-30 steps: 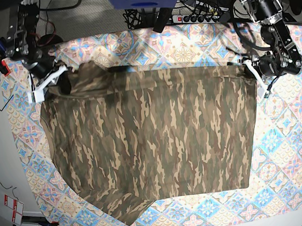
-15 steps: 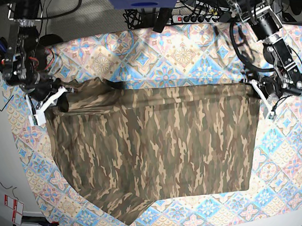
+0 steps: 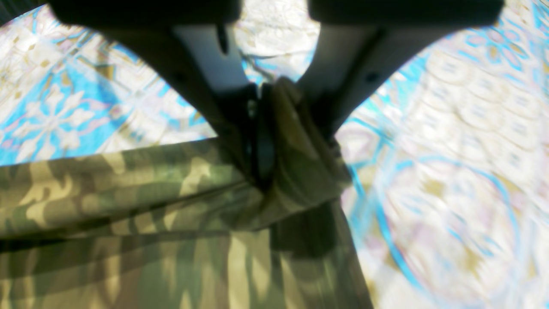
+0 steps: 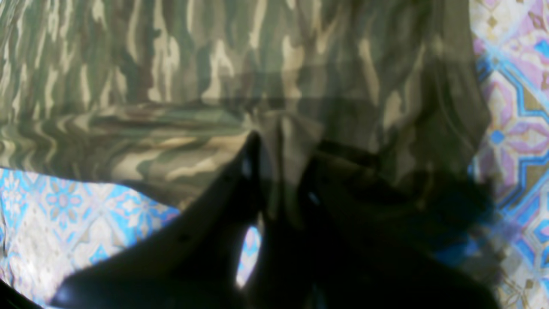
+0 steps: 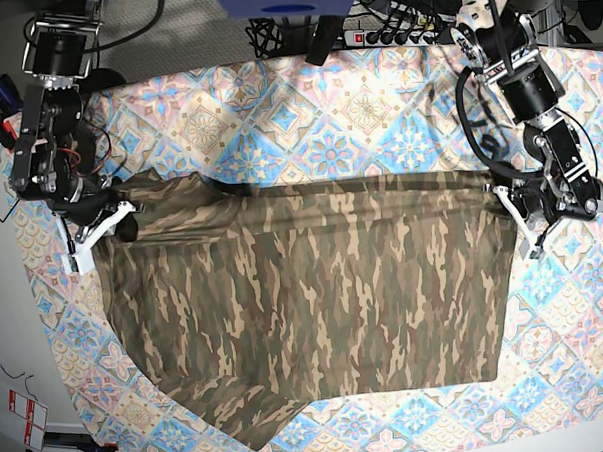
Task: Fold the T-shirt properly
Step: 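Lift the shoulder edge with both grippers and pull it toward the hem, then lower the held shoulder edge onto the shirt body with both grippers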
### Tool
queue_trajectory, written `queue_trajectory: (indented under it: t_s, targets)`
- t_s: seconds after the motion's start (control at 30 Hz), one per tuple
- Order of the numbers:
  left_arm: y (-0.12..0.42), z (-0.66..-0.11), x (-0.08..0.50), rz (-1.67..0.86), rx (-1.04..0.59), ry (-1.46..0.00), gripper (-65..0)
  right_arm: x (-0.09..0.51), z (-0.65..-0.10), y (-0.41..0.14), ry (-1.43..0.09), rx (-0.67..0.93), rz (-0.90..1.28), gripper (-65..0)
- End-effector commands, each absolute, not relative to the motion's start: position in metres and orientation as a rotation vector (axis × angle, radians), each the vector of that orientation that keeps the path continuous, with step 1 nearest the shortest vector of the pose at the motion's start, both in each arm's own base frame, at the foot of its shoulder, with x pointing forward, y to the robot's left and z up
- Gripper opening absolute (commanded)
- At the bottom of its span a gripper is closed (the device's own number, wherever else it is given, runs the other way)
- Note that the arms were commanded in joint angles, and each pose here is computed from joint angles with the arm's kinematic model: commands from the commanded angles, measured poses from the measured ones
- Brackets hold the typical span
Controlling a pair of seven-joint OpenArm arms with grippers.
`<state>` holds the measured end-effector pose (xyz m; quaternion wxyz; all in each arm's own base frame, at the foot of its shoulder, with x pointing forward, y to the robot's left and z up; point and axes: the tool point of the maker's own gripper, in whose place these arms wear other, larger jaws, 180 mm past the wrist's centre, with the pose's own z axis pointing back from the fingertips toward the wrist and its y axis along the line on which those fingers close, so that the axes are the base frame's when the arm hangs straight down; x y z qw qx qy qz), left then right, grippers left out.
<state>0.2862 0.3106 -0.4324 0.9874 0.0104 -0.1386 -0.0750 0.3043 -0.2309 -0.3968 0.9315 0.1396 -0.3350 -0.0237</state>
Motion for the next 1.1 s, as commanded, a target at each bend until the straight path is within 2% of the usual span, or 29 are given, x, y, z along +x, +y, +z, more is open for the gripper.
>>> queue_trajectory:
  t_s: [0.0, 0.17, 0.27, 0.47, 0.6, 0.87, 1.07]
  targets:
    - [0.333, -0.417, 0.292, -0.14, 0.097, -0.284, -65.0, 0.325, -0.377, -0.248, -0.76, 0.239, -0.055, -64.7]
    - [0.331, -0.408, 0.308, -0.149, 0.133, -0.292, -65.0, 0.342, -0.383, -0.241, -0.741, 0.263, -0.046, -64.7]
    - [0.331, -0.405, 0.313, -0.155, 0.161, -0.282, -65.0, 0.35, -0.381, -0.243, -0.737, 0.223, -0.007, -64.7]
    - [0.311, -0.429, 0.324, -0.151, 0.062, -0.263, -65.0, 0.365, -0.374, -0.251, -0.738, 0.131, 0.043, -64.7]
    - [0.298, -0.444, 0.329, -0.148, -0.004, -0.276, -65.0, 0.368, -0.388, -0.256, -0.694, 0.124, 0.031, -64.7]
    - [0.3, -0.443, 0.331, -0.148, -0.001, -0.287, -65.0, 0.389, -0.384, -0.234, -0.746, 0.135, 0.106, -64.7]
    - [0.304, -0.437, 0.342, -0.146, 0.005, -0.355, -65.0, 0.404, -0.38, -0.237, -0.74, 0.033, 0.186, -64.7]
